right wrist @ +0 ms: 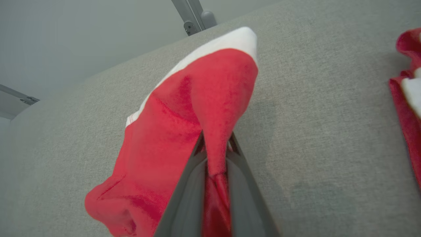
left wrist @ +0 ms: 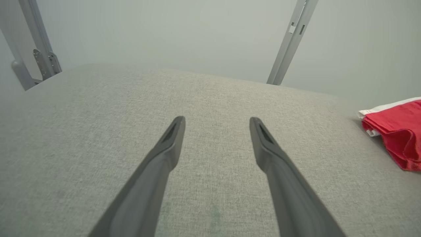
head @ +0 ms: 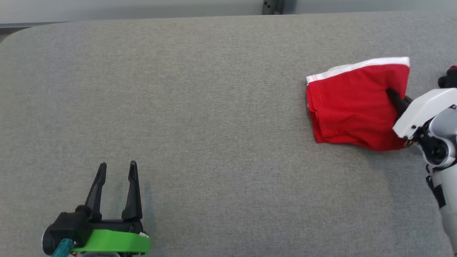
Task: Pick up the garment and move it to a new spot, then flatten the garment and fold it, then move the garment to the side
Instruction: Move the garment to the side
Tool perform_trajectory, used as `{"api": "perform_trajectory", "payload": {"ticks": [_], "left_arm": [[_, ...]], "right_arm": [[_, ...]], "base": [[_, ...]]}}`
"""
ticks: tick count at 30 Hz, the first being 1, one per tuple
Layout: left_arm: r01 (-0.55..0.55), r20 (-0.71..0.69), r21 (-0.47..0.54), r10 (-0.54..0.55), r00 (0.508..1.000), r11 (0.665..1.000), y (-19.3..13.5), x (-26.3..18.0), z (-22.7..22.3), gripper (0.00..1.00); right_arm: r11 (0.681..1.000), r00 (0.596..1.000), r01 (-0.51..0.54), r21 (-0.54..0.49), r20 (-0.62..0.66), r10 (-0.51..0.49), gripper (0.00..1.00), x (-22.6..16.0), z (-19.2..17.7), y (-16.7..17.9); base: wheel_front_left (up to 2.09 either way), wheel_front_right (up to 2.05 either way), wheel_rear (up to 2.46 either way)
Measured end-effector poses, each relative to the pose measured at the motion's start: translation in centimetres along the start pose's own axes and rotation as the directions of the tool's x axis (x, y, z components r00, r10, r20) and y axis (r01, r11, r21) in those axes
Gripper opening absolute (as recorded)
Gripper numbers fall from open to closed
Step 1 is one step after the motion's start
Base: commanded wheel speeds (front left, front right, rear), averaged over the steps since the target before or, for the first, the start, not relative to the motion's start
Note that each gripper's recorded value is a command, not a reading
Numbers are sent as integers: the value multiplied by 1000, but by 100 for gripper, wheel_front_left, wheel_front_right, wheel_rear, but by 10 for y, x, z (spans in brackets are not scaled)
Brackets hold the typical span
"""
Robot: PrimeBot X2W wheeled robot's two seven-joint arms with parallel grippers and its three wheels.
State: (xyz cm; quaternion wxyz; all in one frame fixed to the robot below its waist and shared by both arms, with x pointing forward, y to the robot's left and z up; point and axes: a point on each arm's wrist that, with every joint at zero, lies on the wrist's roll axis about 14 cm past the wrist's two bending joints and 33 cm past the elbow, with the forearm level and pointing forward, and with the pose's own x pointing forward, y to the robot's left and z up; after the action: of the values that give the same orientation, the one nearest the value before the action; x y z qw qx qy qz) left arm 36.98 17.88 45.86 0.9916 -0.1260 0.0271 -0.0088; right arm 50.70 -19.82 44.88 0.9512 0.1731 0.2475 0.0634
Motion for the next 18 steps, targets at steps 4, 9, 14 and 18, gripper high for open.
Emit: {"api": "perform_trajectory", "payload": {"ticks": [4, 9, 14, 18], "left_arm": [[90, 5, 11, -90, 996, 996, -26, 28, -3, 100], [156, -40, 4, -156, 987, 988, -45, 51, -25, 100], [176, -106, -16, -177, 978, 984, -51, 60, -52, 100], [165, -144, -16, -166, 976, 986, -45, 60, -66, 100]], "right_arm": [[997, 996, 61, -55, 72, -57, 0, -19, 51, -29], [983, 987, 163, -88, 26, -161, 0, -28, 68, -67], [952, 954, 286, -105, -64, -294, 0, -37, 64, -114], [917, 913, 374, -135, -119, -390, 0, -48, 61, -144]], "base": [[0, 0, 0], [0, 0, 0], [0, 0, 0], [0, 0, 0]]}}
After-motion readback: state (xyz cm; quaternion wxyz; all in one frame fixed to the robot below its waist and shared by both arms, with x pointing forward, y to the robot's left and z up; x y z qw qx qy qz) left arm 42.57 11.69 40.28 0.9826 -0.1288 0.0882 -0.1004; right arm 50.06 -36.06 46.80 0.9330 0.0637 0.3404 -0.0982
